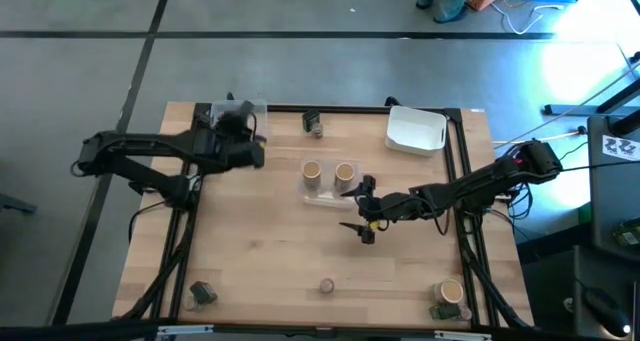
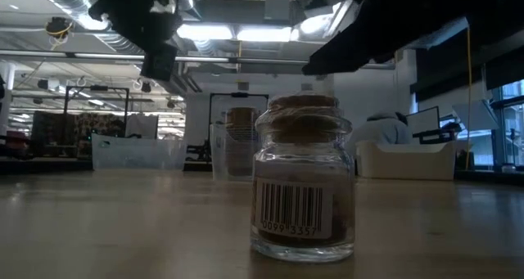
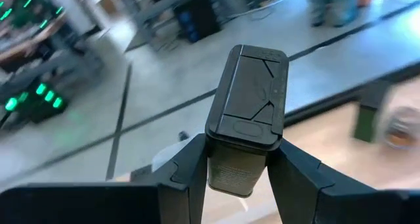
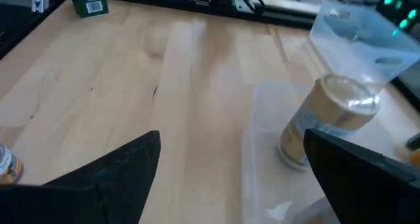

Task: Sort spices by type
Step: Put the black seasoning can into the top transparent bin

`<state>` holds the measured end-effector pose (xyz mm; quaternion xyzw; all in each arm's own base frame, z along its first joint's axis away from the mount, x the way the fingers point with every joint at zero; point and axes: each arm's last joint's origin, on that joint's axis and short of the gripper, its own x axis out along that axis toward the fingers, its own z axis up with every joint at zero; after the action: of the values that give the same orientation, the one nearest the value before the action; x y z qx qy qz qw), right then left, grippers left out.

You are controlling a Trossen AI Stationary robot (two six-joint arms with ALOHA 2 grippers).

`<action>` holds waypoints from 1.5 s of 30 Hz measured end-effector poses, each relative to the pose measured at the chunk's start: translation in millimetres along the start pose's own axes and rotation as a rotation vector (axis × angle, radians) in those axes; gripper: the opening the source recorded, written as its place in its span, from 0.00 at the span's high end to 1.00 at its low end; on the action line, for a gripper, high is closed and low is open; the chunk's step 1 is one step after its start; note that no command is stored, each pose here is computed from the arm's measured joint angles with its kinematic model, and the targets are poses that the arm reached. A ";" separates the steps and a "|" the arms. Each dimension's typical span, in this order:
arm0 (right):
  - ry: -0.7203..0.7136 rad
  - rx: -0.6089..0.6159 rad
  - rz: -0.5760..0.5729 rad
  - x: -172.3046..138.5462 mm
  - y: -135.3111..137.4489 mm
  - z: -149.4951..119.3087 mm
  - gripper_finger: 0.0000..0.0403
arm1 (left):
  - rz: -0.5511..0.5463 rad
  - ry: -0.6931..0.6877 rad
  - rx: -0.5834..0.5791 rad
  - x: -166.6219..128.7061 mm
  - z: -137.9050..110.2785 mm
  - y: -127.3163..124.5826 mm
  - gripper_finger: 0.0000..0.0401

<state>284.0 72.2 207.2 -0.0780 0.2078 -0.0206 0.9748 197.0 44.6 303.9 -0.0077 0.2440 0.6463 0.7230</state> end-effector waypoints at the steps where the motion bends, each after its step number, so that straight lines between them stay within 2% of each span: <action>1: -0.002 -0.010 0.000 -1.3 -0.5 0.9 0.07 | 0.023 0.012 -0.018 6.3 1.6 0.5 0.69; 6: 0.074 -0.059 0.001 -5.1 -1.6 -4.9 0.07 | 0.069 0.094 -0.051 39.3 9.7 -3.1 0.69; 14: 0.207 -0.133 -0.034 -7.0 -3.2 -18.1 0.07 | 0.030 0.205 -0.021 99.6 17.1 -18.0 0.69; 19: 0.266 -0.156 -0.031 -8.4 -3.6 -24.4 0.07 | 0.065 0.294 -0.014 130.3 5.2 -25.7 0.69; 25: 0.274 -0.174 -0.040 -8.0 -7.6 -39.4 0.07 | 0.123 0.360 -0.016 160.5 -11.2 -37.0 0.69; 33: 0.317 -0.145 -0.056 -5.8 -23.1 -55.5 0.07 | 0.133 0.406 -0.032 182.2 -29.3 -54.5 0.69; 45: 0.317 -0.132 -0.042 -5.0 -26.7 -56.5 0.07 | 0.145 0.429 -0.021 191.5 -40.5 -63.3 0.69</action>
<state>256.2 38.1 162.6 -0.1418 0.3580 -0.0391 0.9221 251.2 199.2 179.5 -0.1352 0.3854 0.6827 0.6059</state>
